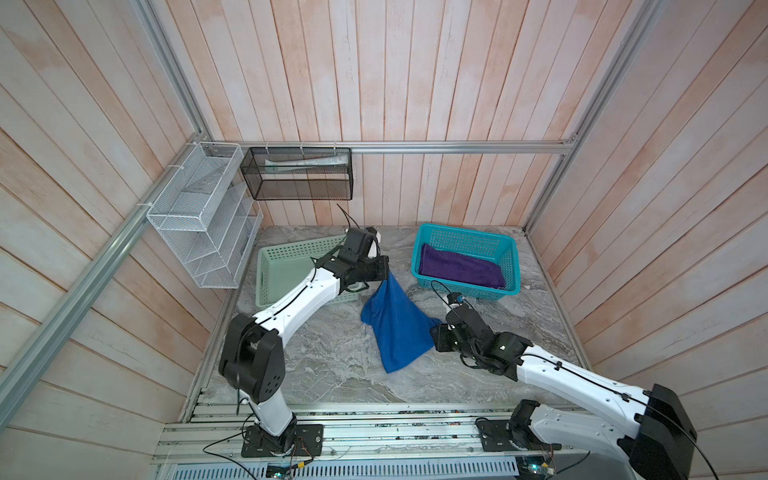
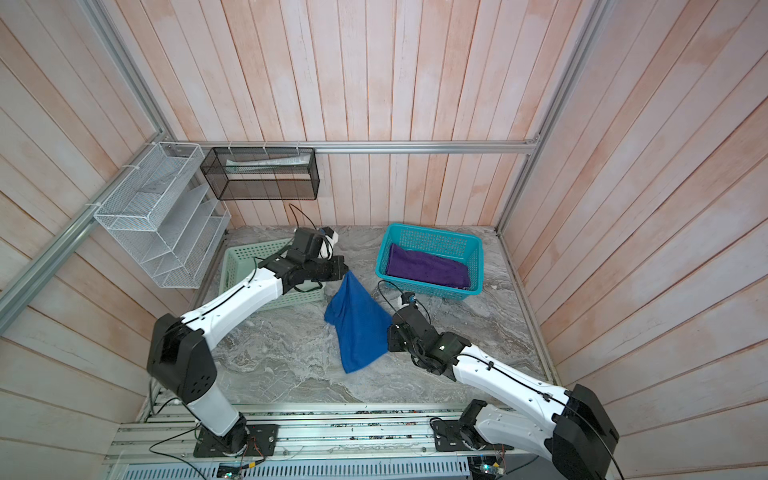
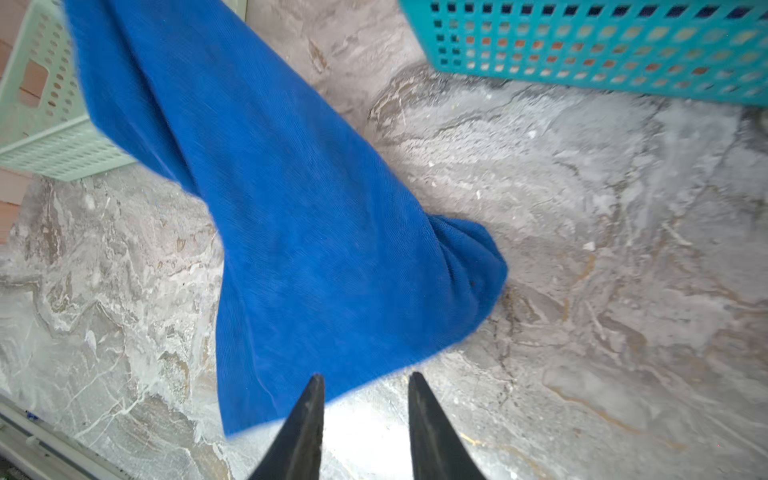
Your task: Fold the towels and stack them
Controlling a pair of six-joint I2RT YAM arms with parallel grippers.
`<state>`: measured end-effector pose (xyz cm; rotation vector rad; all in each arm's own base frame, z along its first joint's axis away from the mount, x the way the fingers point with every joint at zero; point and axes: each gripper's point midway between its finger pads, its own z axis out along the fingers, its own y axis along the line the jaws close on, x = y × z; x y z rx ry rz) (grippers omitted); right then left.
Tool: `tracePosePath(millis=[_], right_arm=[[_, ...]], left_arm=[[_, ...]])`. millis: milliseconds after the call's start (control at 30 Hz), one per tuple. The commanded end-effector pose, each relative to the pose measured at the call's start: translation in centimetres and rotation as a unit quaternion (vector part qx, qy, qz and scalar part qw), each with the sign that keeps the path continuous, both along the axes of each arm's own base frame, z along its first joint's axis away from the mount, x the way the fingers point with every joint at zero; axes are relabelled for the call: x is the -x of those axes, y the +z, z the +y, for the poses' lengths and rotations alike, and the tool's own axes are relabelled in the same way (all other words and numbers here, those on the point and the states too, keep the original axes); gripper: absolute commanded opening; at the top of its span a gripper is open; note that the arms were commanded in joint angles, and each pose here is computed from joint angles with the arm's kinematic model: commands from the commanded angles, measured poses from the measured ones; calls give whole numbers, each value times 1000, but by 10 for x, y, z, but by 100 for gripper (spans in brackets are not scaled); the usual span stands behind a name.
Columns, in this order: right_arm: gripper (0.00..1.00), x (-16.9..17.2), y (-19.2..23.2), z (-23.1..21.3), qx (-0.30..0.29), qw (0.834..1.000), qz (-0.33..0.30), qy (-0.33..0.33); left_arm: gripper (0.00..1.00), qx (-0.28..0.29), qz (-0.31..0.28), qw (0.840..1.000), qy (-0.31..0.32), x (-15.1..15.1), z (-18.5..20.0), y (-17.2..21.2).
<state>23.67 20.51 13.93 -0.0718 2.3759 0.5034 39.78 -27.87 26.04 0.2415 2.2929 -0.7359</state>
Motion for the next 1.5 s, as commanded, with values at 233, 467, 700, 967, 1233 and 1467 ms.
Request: tracePosePath(millis=[233, 467, 700, 967, 1233, 1467], right_arm=[[37, -9, 54, -79, -20, 994, -47, -97], [39, -1, 22, -114, 6, 993, 22, -118], [39, -11, -1, -84, -40, 995, 54, -78], [39, -28, -47, -62, -42, 993, 98, -49], [41, -46, -75, -37, -58, 991, 114, -27], [41, -61, -104, -17, -25, 987, 158, 7]], left_arm=[[0, -112, -120, 972, -169, 128, -102, 51], [47, -127, -38, 968, -211, 180, -128, -42], [49, -88, 6, 993, -77, 119, -59, -55], [49, -42, 58, 997, -37, 61, -46, -105], [55, -68, 106, 992, -22, 12, -65, -176], [53, -43, 114, 992, -22, -16, -77, -206]])
